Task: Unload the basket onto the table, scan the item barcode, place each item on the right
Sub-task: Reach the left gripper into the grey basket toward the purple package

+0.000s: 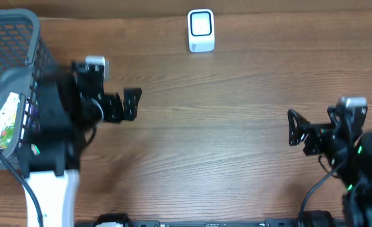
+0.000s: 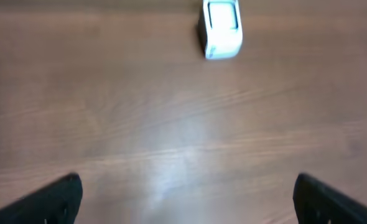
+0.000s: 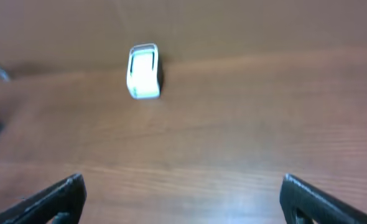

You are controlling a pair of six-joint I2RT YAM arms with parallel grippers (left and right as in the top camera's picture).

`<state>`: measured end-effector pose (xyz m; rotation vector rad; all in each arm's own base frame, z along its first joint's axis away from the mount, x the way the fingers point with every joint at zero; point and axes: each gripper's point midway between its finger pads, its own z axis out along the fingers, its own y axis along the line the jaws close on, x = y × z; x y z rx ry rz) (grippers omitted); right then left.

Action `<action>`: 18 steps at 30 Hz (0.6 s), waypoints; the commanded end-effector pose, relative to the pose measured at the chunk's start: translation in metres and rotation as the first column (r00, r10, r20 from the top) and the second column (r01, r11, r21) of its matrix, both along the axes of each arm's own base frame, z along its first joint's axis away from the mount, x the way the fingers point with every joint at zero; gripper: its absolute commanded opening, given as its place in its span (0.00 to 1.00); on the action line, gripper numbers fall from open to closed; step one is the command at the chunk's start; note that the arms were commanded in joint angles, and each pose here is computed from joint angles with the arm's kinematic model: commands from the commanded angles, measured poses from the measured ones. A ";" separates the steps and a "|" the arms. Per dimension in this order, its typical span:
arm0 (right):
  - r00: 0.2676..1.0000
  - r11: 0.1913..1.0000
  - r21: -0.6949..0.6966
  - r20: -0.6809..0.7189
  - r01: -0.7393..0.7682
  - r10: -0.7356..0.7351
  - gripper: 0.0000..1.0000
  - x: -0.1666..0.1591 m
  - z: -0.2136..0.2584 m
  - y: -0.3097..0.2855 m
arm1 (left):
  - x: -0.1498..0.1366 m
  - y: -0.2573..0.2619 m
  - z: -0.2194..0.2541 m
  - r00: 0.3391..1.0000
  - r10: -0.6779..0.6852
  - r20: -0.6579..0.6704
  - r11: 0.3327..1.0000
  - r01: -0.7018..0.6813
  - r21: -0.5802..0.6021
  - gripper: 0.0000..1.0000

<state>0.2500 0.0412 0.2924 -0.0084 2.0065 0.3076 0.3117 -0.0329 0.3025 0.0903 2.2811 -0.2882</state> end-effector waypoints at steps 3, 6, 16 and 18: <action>0.982 0.999 0.022 -0.184 -0.048 0.051 1.00 0.023 0.040 0.011 | 0.028 -0.013 0.059 0.994 -0.064 -0.086 0.995 0.058 -0.075 1.00; 0.970 0.999 0.027 -0.239 -0.044 0.049 1.00 0.037 0.042 0.011 | 0.036 -0.013 0.059 0.992 -0.071 -0.101 0.995 0.064 -0.077 1.00; 0.937 0.992 0.081 -0.329 -0.098 0.119 1.00 0.053 0.020 0.025 | 0.017 0.107 0.099 0.898 0.426 -0.106 0.874 -0.439 -0.208 1.00; 0.936 0.992 0.081 -0.331 -0.098 0.119 1.00 0.053 0.019 0.025 | -0.001 0.151 0.096 0.822 0.554 -0.131 0.794 -0.569 -0.213 1.00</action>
